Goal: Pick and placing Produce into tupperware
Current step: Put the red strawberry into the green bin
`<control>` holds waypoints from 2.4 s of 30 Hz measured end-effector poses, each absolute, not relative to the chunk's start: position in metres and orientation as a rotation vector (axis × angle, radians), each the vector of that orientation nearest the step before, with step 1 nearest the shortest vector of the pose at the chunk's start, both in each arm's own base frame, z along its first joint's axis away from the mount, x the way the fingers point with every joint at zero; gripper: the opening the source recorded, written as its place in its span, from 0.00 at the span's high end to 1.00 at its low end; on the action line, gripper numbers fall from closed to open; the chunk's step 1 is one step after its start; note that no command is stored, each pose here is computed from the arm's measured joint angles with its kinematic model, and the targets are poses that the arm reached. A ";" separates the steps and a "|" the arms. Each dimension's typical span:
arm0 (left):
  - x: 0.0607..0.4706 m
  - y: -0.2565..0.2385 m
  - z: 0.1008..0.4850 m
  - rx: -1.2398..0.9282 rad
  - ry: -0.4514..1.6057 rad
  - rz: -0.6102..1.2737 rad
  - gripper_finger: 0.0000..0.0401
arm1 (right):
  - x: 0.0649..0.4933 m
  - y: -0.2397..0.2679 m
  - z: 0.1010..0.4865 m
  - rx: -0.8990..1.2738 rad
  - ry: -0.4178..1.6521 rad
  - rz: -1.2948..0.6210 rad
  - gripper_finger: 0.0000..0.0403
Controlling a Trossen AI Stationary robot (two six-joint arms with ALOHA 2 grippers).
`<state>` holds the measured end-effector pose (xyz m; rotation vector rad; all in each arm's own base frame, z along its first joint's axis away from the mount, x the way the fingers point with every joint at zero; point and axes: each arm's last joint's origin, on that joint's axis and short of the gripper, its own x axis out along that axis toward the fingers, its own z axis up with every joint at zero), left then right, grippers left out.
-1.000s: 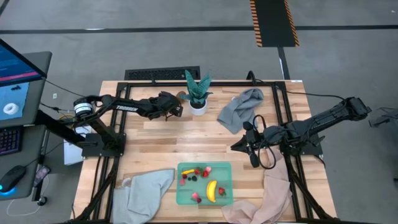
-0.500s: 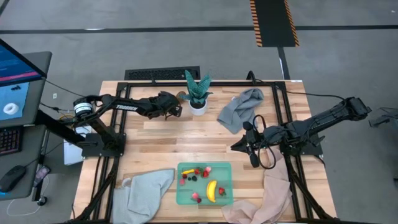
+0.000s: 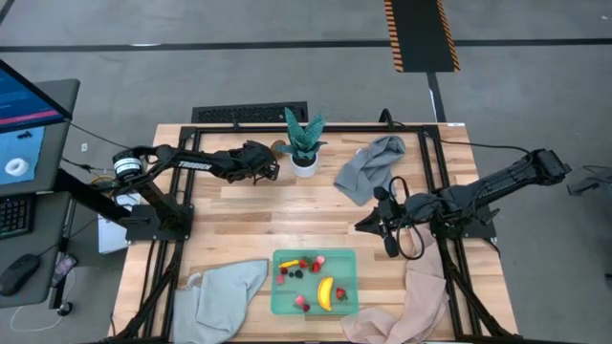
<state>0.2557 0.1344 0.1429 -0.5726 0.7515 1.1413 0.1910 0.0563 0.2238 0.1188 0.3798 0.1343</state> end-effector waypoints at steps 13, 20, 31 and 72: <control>0.252 0.138 0.142 -0.541 0.782 1.150 1.00 | 0.191 0.056 0.224 0.119 0.380 0.134 0.85; 0.249 0.139 0.141 -0.536 0.804 1.166 1.00 | 0.191 0.056 0.224 0.119 0.380 0.134 0.85; 0.238 0.125 0.176 -0.467 0.737 1.194 1.00 | 0.191 0.056 0.224 0.119 0.380 0.134 0.85; 0.251 -0.059 0.233 -0.445 0.425 0.580 1.00 | 0.191 0.056 0.224 0.119 0.380 0.134 0.85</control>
